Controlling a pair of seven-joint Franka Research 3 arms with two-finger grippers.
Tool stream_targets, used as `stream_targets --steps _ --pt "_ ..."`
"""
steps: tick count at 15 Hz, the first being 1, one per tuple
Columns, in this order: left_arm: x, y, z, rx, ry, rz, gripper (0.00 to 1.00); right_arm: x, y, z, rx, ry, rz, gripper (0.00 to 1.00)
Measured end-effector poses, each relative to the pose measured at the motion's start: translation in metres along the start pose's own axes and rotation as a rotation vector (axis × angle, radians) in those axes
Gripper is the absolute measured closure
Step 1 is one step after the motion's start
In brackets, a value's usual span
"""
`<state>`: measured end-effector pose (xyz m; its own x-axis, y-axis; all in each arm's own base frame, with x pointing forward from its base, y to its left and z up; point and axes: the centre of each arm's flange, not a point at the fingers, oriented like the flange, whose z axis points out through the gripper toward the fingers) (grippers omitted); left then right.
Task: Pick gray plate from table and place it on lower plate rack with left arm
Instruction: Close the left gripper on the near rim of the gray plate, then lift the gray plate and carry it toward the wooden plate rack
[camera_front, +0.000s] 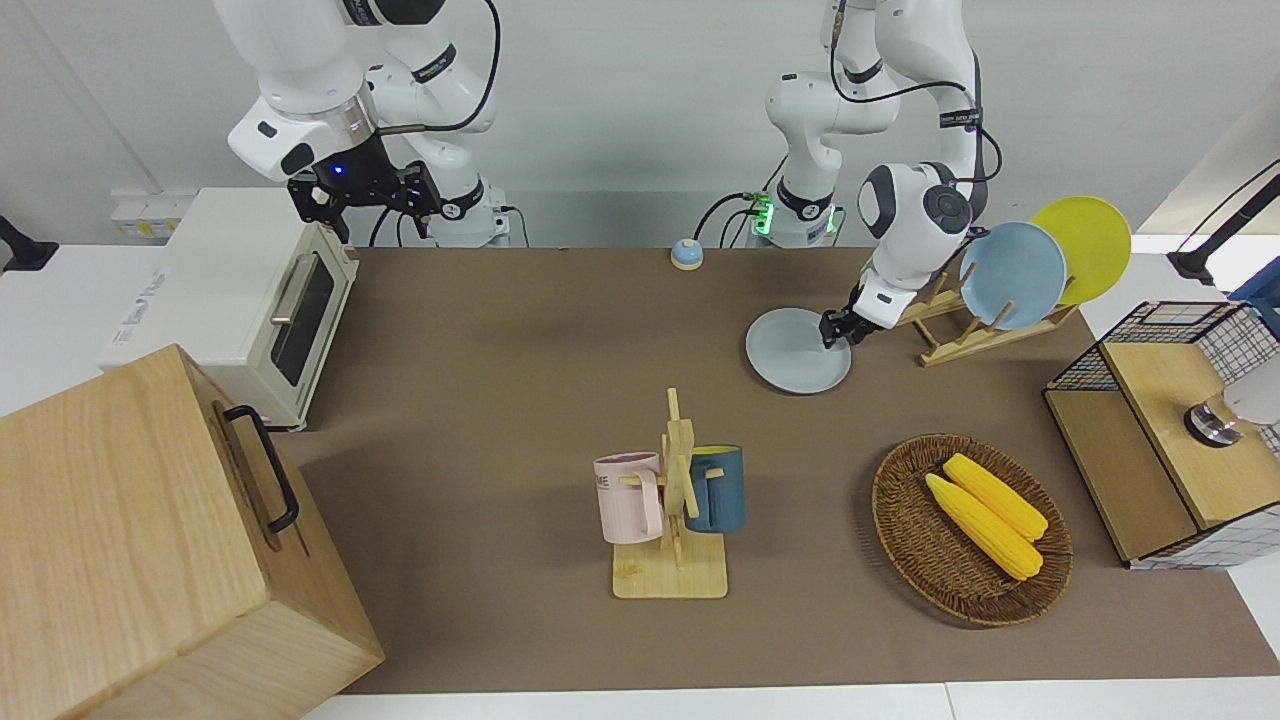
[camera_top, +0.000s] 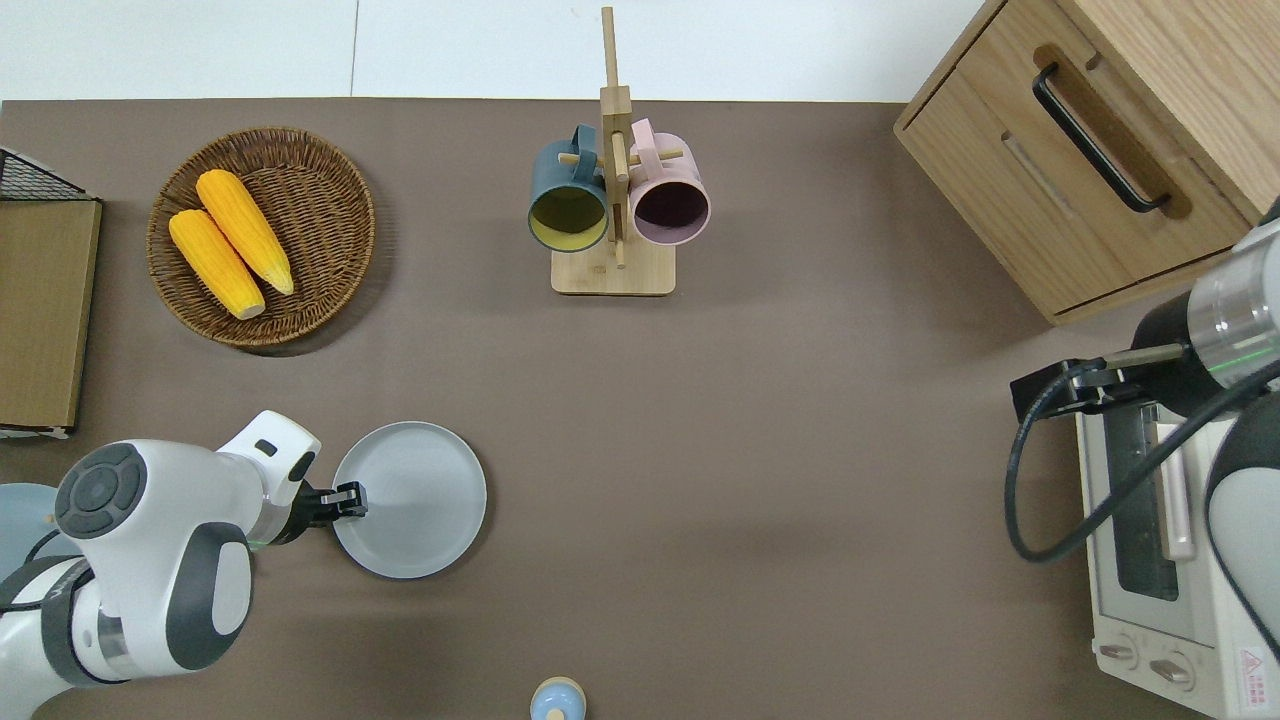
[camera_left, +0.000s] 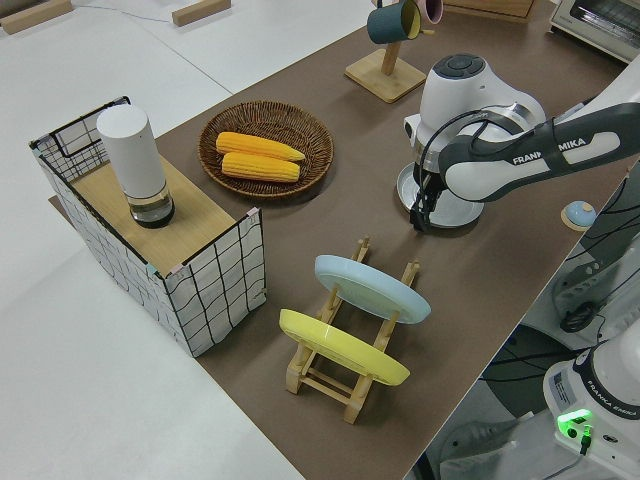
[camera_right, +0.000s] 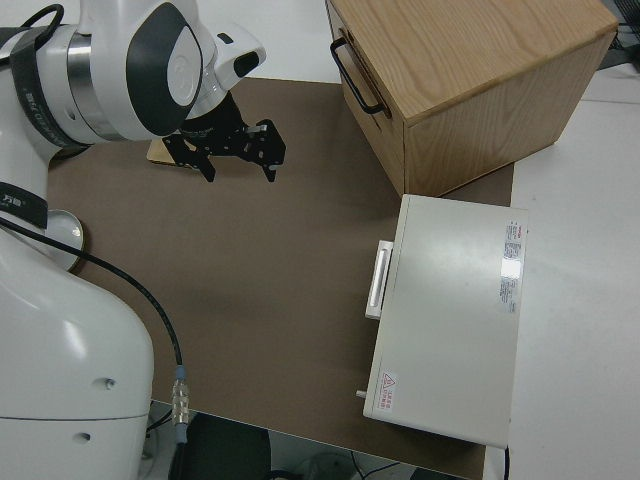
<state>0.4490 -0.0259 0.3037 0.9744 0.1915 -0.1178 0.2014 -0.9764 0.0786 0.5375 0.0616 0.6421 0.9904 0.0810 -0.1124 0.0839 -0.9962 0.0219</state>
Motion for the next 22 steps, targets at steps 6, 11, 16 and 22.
stream_targets --steps 6,11,16,22 --pt "0.000 0.002 -0.003 -0.005 0.005 -0.003 0.97 0.000 0.000 0.000 0.000 0.000 0.000 0.01" --pt "0.000 0.002 -0.003 -0.005 0.006 -0.002 0.97 0.000 0.000 0.000 0.000 0.000 0.000 0.01" --pt "0.003 0.004 -0.014 -0.007 -0.002 0.001 0.97 0.000 0.000 0.000 0.000 0.000 0.000 0.01" --pt "0.021 0.020 -0.079 -0.015 -0.054 0.006 0.97 0.000 0.000 0.000 0.000 0.000 0.000 0.01"
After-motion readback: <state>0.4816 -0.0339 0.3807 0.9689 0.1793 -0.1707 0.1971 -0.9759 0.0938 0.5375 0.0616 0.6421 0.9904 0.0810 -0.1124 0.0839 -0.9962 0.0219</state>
